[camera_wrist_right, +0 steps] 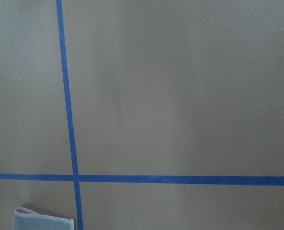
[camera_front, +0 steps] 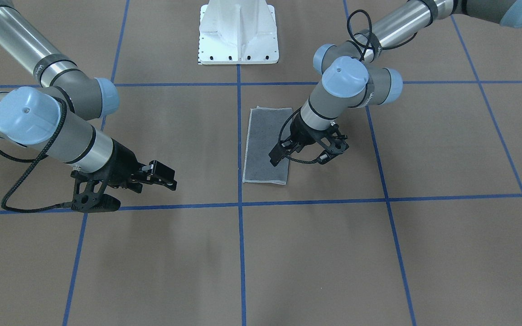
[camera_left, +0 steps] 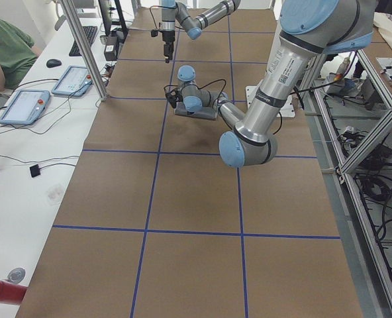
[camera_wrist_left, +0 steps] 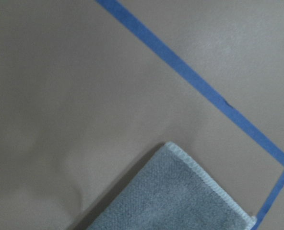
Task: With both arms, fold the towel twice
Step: 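Move the left gripper to the towel's near end and grasp it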
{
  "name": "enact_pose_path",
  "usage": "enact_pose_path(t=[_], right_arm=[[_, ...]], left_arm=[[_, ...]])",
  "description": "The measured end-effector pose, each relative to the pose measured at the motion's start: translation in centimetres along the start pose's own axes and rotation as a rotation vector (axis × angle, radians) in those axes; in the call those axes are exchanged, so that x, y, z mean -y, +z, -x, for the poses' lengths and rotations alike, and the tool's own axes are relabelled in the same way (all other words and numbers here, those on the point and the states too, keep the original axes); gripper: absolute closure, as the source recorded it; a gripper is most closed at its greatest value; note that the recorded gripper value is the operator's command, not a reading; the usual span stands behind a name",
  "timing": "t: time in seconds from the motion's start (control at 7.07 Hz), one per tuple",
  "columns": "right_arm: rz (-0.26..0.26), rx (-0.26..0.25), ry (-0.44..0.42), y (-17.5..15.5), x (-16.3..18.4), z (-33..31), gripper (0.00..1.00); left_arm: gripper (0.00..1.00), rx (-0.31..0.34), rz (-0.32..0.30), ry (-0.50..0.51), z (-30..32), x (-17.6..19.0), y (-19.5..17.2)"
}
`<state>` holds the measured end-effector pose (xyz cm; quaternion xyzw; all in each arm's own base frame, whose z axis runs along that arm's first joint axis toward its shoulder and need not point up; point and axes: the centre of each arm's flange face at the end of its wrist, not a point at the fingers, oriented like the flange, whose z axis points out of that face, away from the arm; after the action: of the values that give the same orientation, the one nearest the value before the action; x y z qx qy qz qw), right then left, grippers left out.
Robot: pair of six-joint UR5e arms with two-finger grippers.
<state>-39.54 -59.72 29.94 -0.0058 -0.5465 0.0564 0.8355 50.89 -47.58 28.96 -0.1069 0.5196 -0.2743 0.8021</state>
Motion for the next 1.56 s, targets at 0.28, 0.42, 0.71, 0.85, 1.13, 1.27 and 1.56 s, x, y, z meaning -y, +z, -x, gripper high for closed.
enact_pose_path(t=[0.28, 0.42, 0.71, 0.85, 1.13, 1.27, 1.56], right_arm=[[0.000, 0.000, 0.001, 0.0, 0.0, 0.0, 0.00], [0.000, 0.001, 0.001, 0.0, 0.0, 0.0, 0.00], [0.000, 0.004, 0.002, -0.1, -0.1, 0.1, 0.00], [0.000, 0.004, 0.003, -0.1, -0.1, 0.0, 0.00], [0.000, 0.004, 0.005, -0.2, -0.1, -0.2, 0.00], [0.000, 0.004, 0.005, -0.2, -0.2, -0.2, 0.00], [-0.001, 0.003, 0.002, -0.2, -0.1, -0.2, 0.00]], left_arm=[[0.00, -0.012, 0.011, 0.012, 3.6, -1.0, -2.6], [0.00, -0.008, 0.021, 0.021, 4.9, -2.3, -2.6], [0.00, 0.008, 0.035, 0.057, 6.9, -6.9, -0.8], [0.02, 0.011, 0.034, 0.075, 7.7, -9.1, 0.1], [0.14, 0.018, 0.033, 0.088, 8.5, -10.6, 0.9], [0.18, 0.021, 0.032, 0.090, 8.7, -10.7, 1.1], [0.30, 0.027, 0.031, 0.089, 8.8, -10.6, 1.4]])
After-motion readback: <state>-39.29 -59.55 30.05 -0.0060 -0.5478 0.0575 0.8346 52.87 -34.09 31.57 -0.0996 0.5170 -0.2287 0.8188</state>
